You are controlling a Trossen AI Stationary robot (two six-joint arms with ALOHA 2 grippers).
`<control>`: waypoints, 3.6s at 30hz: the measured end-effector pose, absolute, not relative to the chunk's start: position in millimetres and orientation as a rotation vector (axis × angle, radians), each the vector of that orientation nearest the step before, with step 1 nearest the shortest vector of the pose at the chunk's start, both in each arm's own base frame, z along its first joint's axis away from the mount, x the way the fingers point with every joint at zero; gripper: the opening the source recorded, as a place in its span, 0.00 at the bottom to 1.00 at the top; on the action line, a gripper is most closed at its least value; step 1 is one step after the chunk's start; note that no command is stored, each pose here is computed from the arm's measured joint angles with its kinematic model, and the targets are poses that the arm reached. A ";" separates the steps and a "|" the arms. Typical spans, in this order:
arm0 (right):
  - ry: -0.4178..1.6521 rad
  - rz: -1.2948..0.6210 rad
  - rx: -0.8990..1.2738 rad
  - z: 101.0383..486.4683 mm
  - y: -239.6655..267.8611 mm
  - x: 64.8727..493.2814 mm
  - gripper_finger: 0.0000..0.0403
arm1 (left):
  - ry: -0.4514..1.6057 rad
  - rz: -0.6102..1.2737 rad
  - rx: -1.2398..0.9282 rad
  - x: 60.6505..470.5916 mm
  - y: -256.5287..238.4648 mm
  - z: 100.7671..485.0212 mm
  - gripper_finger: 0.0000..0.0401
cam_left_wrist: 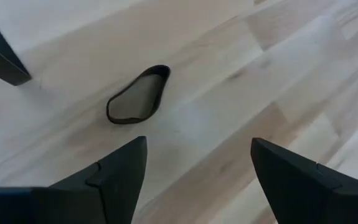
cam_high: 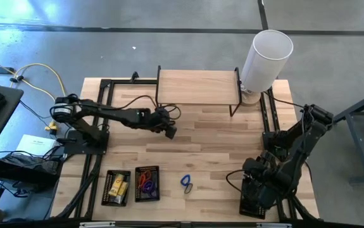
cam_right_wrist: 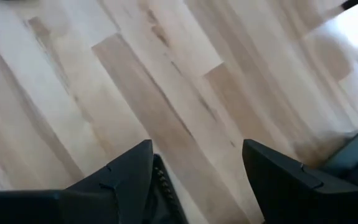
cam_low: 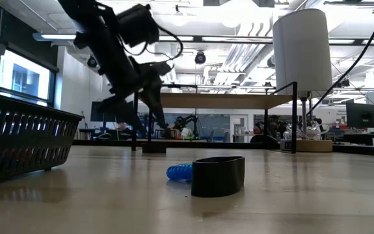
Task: Pick & Place Office Desk Supplies
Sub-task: Put the black rubber band into the right black basket
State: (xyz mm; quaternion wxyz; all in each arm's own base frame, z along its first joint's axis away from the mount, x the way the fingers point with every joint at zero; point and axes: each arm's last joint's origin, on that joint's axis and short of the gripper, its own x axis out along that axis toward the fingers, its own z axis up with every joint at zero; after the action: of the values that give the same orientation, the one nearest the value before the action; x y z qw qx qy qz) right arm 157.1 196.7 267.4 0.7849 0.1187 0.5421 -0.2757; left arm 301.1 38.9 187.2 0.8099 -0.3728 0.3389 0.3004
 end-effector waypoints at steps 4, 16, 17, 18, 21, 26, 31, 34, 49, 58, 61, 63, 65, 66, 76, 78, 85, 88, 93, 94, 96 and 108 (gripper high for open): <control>1.147 -0.610 0.244 269.4 193.8 156.3 0.59 | 0.738 0.652 -0.796 302.7 40.2 182.0 0.70; 1.130 -0.614 0.236 269.7 193.2 156.4 0.59 | 0.646 0.631 -0.666 309.1 46.6 189.2 0.70; 1.130 -0.614 0.236 269.7 193.2 156.4 0.59 | 0.651 0.643 -0.639 308.5 47.1 188.4 0.70; 1.130 -0.614 0.235 269.7 193.2 156.4 0.59 | 0.652 0.655 -0.617 308.2 47.5 188.5 0.70; 1.130 -0.613 0.236 269.7 193.2 156.5 0.59 | 0.650 0.661 -0.569 308.3 48.2 188.9 0.70; 1.126 -0.607 0.247 269.6 194.1 157.2 0.59 | 0.656 0.663 -0.560 309.1 47.7 187.0 0.70; 1.121 -0.598 0.260 269.5 195.3 158.1 0.59 | 0.662 0.689 -0.612 312.9 42.5 177.7 0.70; 1.120 -0.596 0.264 269.4 195.6 158.3 0.59 | 0.677 0.737 -0.578 313.7 39.4 169.9 0.70; 1.119 -0.593 0.268 269.4 195.9 158.6 0.59 | 0.721 0.792 -0.510 322.1 35.8 141.0 0.70; 1.119 -0.592 0.270 269.4 196.1 158.7 0.59 | 0.751 0.799 -0.502 323.4 35.9 131.4 0.70; 1.119 -0.592 0.270 269.4 196.1 158.8 0.59 | 0.752 0.798 -0.505 323.3 36.5 131.3 0.69; 1.118 -0.591 0.271 269.4 196.2 158.9 0.59 | 0.756 0.798 -0.504 323.0 36.6 131.1 0.67; 1.116 -0.589 0.275 269.3 196.6 159.1 0.59 | 0.760 0.801 -0.502 322.7 36.7 130.8 0.62; 1.116 -0.587 0.277 269.3 196.7 159.2 0.59 | 0.762 0.804 -0.500 322.4 36.8 130.7 0.58; 1.110 -0.578 0.292 269.2 198.0 160.2 0.59 | 0.794 0.854 -0.497 317.8 37.2 128.6 0.09; 1.109 -0.575 0.296 269.2 198.4 160.4 0.59 | 0.797 0.849 -0.496 317.6 35.9 129.1 0.03; 1.103 -0.563 0.313 269.1 199.9 161.6 0.59 | 0.816 0.749 -0.481 311.0 10.0 152.5 0.00; 1.085 -0.533 0.359 269.1 204.1 164.6 0.59 | 0.772 0.683 -0.469 304.7 -7.0 178.5 0.00; 1.063 -0.498 0.412 269.5 208.9 168.1 0.59 | 0.635 0.453 -0.479 285.9 -40.1 232.5 0.00; 1.056 -0.498 0.410 269.6 208.8 168.2 0.59 | 0.605 0.390 -0.485 281.2 -45.5 243.6 0.00; 1.012 -0.506 0.397 270.2 208.1 169.3 0.59 | 0.534 0.266 -0.501 273.3 -55.1 263.9 0.00; 0.564 -0.656 0.318 282.7 182.2 195.1 0.59 | 0.082 -0.213 -0.412 258.4 -115.1 325.8 0.00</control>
State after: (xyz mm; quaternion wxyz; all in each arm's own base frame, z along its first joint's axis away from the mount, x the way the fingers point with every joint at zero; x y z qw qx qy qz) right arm 195.1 182.2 282.7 0.8956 0.1536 0.2722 -0.3165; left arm 258.4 -115.1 325.8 0.9724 -0.2042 0.0406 -0.1054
